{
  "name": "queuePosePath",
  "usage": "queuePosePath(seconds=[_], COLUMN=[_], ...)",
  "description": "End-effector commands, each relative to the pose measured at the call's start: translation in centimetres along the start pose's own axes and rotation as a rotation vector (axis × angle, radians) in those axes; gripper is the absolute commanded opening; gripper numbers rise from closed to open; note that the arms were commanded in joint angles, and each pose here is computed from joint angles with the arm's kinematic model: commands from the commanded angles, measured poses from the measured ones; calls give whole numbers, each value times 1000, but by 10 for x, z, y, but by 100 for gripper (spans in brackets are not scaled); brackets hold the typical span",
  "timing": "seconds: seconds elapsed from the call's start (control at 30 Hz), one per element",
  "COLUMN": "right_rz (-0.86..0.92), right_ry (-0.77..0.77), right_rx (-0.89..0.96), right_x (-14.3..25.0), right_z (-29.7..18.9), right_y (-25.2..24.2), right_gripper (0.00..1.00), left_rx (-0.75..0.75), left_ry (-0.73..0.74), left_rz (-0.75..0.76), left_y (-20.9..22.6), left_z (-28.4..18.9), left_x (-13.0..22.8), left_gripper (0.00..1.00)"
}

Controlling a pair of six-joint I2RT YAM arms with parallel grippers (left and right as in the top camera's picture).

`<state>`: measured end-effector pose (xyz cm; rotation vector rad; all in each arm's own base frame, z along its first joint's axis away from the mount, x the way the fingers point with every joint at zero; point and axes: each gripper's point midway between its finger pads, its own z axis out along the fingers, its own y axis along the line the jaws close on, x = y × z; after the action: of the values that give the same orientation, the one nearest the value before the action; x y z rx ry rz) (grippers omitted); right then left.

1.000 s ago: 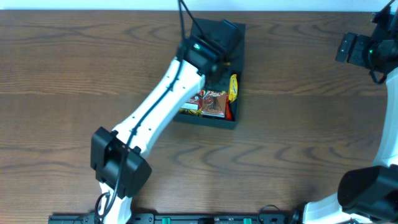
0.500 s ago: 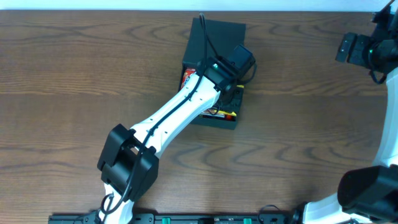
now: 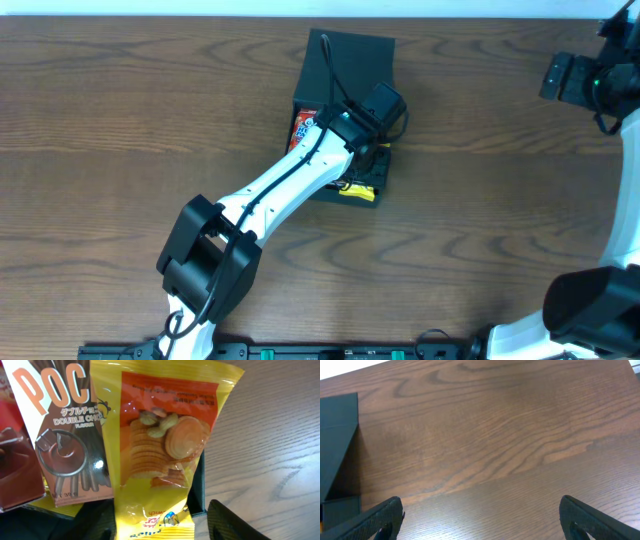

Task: Pack container
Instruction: 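Carry the cookie bag right and lower it into the box, then push the cookie bag down into the box's right corner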

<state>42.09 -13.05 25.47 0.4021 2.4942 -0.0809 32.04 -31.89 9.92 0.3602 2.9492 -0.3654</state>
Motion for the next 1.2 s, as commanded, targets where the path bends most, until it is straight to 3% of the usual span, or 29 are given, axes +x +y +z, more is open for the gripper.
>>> queuePosePath(seconds=[0.0, 0.33, 0.4, 0.5, 0.9, 1.17], right_rz=[-6, -6, -6, -6, -6, -6], right_ry=[-48, -49, -49, -49, -47, -44], right_rx=[0, 0, 0, 0, 0, 0], right_x=[-10, -11, -10, -10, -10, -9], right_z=[-17, -17, -17, -17, -17, -17], right_y=[-2, -2, -2, -2, -2, -2], right_gripper=[99, 99, 99, 99, 99, 99], left_rx=[8, 20, 21, 19, -32, 26], left_ry=[0, -104, -106, -105, -26, 33], left_rz=[-7, 32, 32, 44, 51, 56], left_y=[2, 4, 4, 4, 16, 7], left_z=[-3, -38, -40, -41, -7, 16], left_x=[-4, -27, -26, -26, -11, -6], left_gripper=[54, 53, 39, 7, 6, 6])
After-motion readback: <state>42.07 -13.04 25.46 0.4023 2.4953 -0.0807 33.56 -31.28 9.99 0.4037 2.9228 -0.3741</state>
